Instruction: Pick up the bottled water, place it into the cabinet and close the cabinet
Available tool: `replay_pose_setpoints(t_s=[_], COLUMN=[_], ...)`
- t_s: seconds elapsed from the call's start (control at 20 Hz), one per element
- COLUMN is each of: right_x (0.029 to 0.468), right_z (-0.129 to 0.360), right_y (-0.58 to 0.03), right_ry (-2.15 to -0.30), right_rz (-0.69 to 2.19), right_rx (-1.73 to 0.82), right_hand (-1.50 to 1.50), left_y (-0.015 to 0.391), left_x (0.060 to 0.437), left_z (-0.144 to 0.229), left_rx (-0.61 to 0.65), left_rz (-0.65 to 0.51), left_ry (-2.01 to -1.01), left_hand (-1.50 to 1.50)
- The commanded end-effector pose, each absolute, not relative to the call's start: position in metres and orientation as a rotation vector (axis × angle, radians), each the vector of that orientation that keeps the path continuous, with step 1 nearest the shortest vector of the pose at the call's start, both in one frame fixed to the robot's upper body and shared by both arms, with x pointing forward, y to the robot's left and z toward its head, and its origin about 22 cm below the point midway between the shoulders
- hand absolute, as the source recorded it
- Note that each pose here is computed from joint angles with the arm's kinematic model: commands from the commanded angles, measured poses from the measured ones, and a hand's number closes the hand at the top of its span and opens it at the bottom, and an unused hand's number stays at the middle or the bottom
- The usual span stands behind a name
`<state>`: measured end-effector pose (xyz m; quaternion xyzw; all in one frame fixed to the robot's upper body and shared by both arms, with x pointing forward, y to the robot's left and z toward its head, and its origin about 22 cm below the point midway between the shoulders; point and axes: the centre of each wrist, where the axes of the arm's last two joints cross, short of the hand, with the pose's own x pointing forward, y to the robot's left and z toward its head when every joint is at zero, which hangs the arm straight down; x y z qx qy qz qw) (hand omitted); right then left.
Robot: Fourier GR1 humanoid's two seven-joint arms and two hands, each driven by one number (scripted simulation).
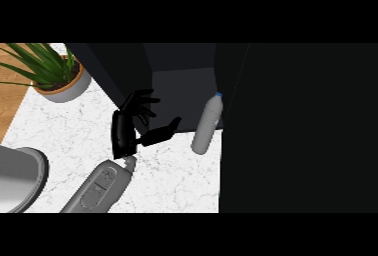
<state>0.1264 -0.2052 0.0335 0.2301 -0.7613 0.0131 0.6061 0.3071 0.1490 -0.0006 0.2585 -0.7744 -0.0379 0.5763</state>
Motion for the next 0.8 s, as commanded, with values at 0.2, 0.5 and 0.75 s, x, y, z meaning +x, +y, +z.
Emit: replay_pose_setpoints(t_s=[0.2,0.5,0.75], right_x=[0.128,0.128,0.132], right_z=[0.032,0.038,0.033], right_y=[-0.203,-0.202,-0.210], right_ry=[-1.754,-1.761,-1.780], right_rz=[0.058,0.039,0.034], right_rx=[0.540,0.542,0.533], right_hand=[-1.50,-1.50,-1.50], left_y=[0.158,0.163,0.151], left_x=[0.368,0.374,0.368], left_z=[0.032,0.048,0.056], left_rx=[0.656,0.633,0.480], left_rz=[-0.074,-0.058,-0.035], left_ry=[-1.687,-1.699,-1.768], left_hand=[-1.50,-1.50,-1.50])
